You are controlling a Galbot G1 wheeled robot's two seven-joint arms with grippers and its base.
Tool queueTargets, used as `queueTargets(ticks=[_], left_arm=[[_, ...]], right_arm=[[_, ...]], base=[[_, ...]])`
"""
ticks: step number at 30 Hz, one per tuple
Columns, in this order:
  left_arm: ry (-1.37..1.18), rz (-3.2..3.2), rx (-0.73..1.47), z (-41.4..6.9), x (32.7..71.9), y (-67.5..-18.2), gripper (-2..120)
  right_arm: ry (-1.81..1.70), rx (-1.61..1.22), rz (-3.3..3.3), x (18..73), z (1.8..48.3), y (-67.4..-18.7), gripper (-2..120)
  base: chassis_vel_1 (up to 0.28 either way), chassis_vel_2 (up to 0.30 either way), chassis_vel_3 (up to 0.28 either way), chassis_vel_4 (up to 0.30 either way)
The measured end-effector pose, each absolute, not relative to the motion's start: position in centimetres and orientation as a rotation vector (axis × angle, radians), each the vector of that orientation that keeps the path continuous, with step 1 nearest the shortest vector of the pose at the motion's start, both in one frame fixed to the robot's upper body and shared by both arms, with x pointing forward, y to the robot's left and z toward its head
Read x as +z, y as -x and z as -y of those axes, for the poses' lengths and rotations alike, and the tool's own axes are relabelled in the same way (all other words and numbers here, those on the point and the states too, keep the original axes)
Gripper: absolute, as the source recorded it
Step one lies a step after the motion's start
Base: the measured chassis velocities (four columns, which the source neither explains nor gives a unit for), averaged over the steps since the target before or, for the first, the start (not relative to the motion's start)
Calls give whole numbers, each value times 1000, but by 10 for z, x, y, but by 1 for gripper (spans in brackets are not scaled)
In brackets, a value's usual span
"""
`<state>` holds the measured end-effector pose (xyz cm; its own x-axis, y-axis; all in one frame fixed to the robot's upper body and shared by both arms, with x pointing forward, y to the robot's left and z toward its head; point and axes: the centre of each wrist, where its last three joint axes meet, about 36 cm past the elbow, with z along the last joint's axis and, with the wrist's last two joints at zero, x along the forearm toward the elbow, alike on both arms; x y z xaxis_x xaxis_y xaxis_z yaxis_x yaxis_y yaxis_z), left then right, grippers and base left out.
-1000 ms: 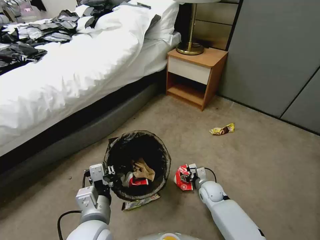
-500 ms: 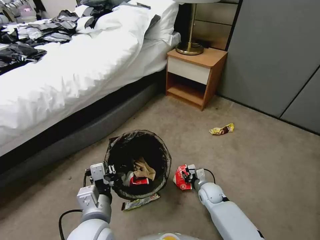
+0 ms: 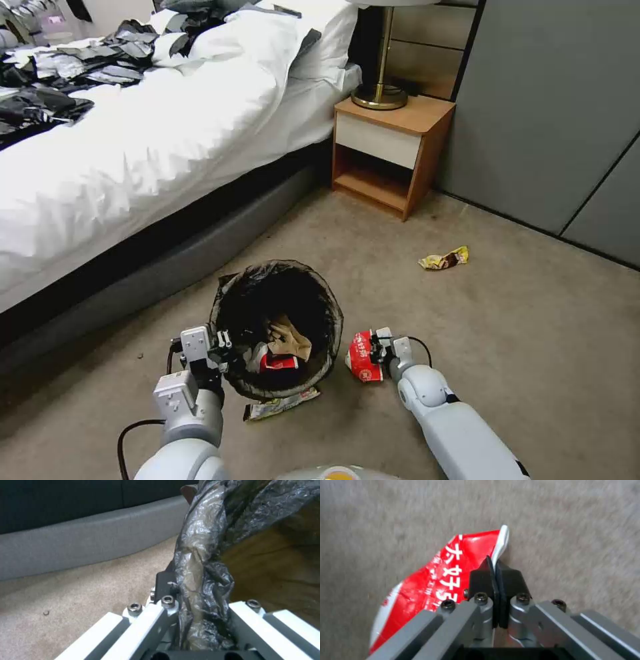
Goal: Pick up the trash bin, then pick up the garbage from the floor and place it into the trash bin.
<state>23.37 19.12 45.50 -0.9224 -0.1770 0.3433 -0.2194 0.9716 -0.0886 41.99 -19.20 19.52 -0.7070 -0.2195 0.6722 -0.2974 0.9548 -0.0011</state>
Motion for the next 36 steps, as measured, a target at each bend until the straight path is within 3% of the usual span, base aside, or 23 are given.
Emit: queueTargets(ticks=[5,13,19,24,31,36], left_arm=[[-287,2781,176,-191,455,-233,1],[-284,2780,169,-193,454,-234,1],[-281,2774,167,-192,452,-234,1],[-277,2774,164,-192,451,-234,1],[-275,2771,161,-191,450,-234,1],[-272,2774,163,-191,450,-235,1]], right_arm=[[-343,143,2469,208,193,-421,0],[-362,-7,2774,284,188,-431,0],[-703,-360,3172,404,172,-412,0],[-946,-449,3254,459,163,-377,0],[-1137,-476,3231,480,157,-337,0],[-1230,-371,3148,461,159,-318,0]], base=[[0,0,0,0],[0,0,0,0],[0,0,0,0],[0,0,0,0],[0,0,0,0],[0,0,0,0]])
